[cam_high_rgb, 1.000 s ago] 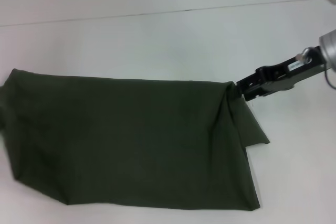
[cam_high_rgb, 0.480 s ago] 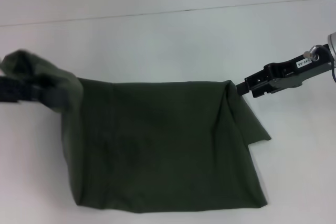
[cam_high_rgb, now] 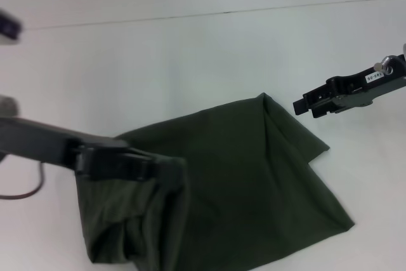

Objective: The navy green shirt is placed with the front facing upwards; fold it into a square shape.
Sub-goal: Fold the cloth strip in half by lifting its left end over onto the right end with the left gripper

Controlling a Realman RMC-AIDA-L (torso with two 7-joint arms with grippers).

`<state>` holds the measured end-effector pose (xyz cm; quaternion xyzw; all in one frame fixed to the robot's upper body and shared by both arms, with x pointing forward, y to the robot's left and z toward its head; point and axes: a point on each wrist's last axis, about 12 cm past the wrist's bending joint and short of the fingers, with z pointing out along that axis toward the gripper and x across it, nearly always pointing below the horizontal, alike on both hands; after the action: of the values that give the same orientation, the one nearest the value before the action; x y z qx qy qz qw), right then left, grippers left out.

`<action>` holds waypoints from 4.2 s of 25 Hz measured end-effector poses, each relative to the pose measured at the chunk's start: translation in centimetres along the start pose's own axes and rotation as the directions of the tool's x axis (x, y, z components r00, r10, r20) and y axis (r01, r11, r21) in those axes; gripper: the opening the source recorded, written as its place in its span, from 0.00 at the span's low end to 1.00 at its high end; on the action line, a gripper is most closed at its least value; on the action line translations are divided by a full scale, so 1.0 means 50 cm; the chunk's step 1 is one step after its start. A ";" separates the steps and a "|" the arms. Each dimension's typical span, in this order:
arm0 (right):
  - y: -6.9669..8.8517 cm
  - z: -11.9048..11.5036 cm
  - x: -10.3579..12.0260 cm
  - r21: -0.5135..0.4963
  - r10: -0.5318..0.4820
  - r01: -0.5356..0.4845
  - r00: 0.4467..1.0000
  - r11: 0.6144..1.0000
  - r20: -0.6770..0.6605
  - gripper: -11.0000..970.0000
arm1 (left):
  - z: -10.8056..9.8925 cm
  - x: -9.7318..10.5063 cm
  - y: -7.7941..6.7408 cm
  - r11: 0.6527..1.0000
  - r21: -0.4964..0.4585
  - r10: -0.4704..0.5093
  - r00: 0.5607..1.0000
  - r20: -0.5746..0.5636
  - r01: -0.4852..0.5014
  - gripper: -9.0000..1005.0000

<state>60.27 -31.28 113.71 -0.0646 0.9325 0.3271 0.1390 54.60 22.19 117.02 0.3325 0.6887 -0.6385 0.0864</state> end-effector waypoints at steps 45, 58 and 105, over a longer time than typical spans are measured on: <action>0.003 0.021 0.003 -0.008 0.009 -0.009 1.000 1.000 -0.002 0.60 | 0.266 -0.112 0.060 0.994 -0.095 0.035 0.993 -0.110 -0.045 0.07; 0.007 0.028 0.002 -0.015 0.010 -0.010 1.000 1.000 -0.007 0.60 | 0.325 -0.130 0.077 0.976 -0.195 0.052 0.978 -0.202 -0.092 0.09; 0.001 0.032 0.012 -0.020 0.016 -0.016 1.000 1.000 -0.004 0.60 | 0.189 -0.105 0.093 0.964 -0.262 -0.053 0.999 0.013 0.054 0.60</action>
<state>60.05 -30.25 112.39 -0.0590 0.9300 0.3373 0.1337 58.37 11.36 114.46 0.2975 0.7755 -0.5450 0.1145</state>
